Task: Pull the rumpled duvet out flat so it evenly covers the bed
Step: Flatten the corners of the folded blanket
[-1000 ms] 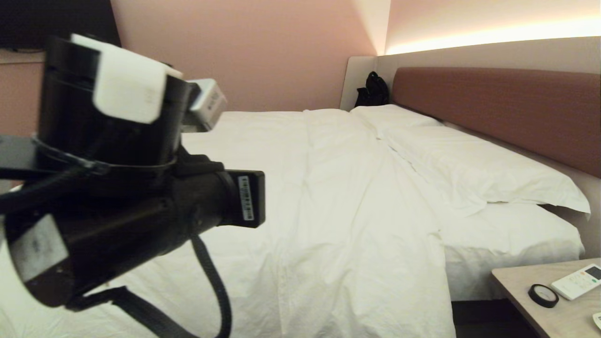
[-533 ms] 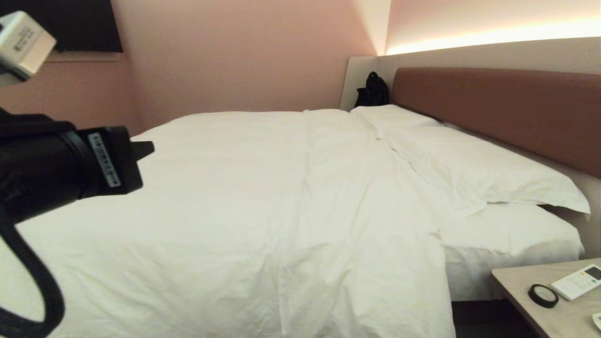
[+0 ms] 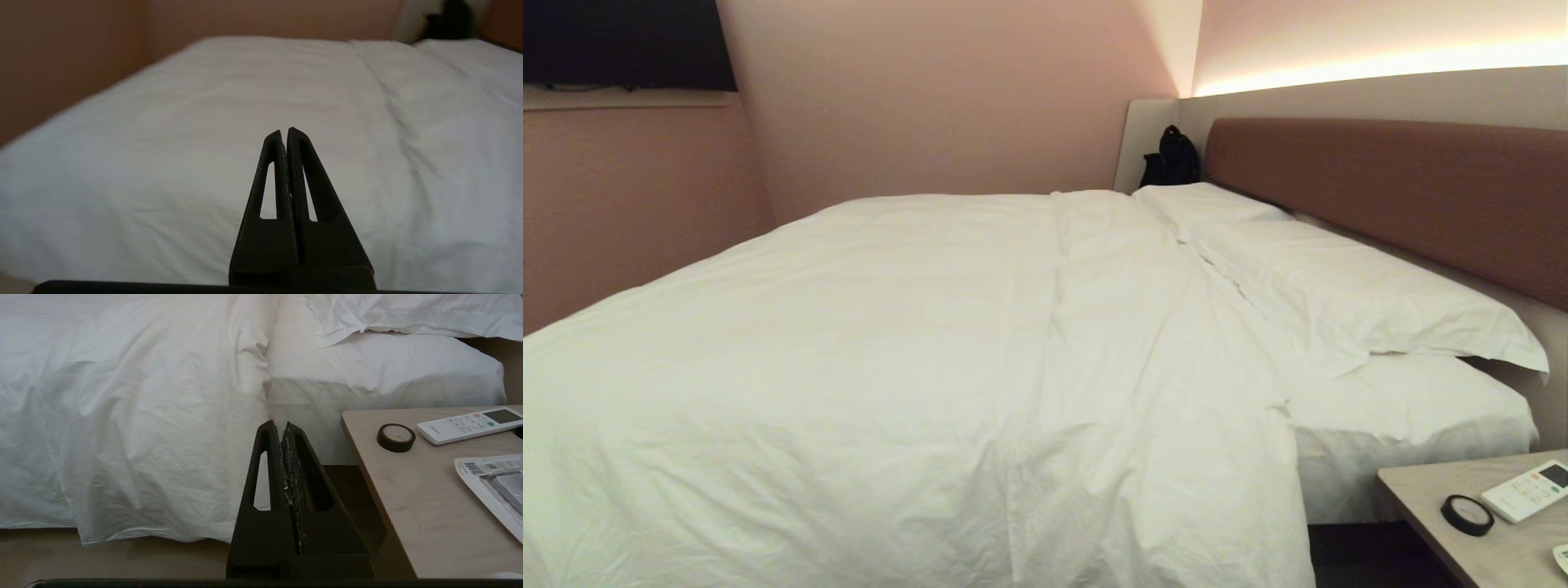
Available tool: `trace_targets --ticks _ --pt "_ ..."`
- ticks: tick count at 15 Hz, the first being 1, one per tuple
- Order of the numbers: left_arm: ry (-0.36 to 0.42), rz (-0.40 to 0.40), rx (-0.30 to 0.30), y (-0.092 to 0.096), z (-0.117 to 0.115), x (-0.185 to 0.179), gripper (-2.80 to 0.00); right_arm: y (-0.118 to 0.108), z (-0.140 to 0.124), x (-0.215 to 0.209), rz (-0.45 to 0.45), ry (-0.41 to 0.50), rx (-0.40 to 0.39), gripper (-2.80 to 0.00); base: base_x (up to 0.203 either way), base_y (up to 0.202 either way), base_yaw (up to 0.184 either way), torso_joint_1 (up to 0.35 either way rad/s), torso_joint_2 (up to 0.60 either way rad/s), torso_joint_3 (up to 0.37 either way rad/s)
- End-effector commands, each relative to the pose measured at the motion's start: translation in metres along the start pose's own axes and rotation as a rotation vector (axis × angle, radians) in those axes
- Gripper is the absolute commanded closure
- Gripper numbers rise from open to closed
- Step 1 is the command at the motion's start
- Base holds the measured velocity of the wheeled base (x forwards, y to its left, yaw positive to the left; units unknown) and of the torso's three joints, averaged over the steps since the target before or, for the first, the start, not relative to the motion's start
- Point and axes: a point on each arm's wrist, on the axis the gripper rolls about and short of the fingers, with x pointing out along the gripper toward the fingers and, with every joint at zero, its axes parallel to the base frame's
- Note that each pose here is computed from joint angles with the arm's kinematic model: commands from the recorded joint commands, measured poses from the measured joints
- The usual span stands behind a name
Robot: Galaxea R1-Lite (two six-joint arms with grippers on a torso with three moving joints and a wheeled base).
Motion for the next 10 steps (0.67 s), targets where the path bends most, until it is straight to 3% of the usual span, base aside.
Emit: trace_targets --ticks 1,7,10 --pt "-0.125 0.155 0.006 0.024 -0.003 -0.038 0.0 0.0 0.0 0.0 0.0 0.0 0.0 0.0 0.0 0.0 0.0 0.0 0.0 0.0" --pt "-0.34 0.38 -0.023 0.038 -0.005 -0.103 0.0 0.0 0.0 0.0 0.0 0.001 0.0 0.0 0.0 0.0 0.0 0.0 0.0 0.0" --pt "-0.395 0.419 -0.032 0.037 -0.007 -0.12 0.0 0.0 0.0 0.0 0.0 0.002 0.0 0.0 0.0 0.0 0.0 0.0 0.0 0.0"
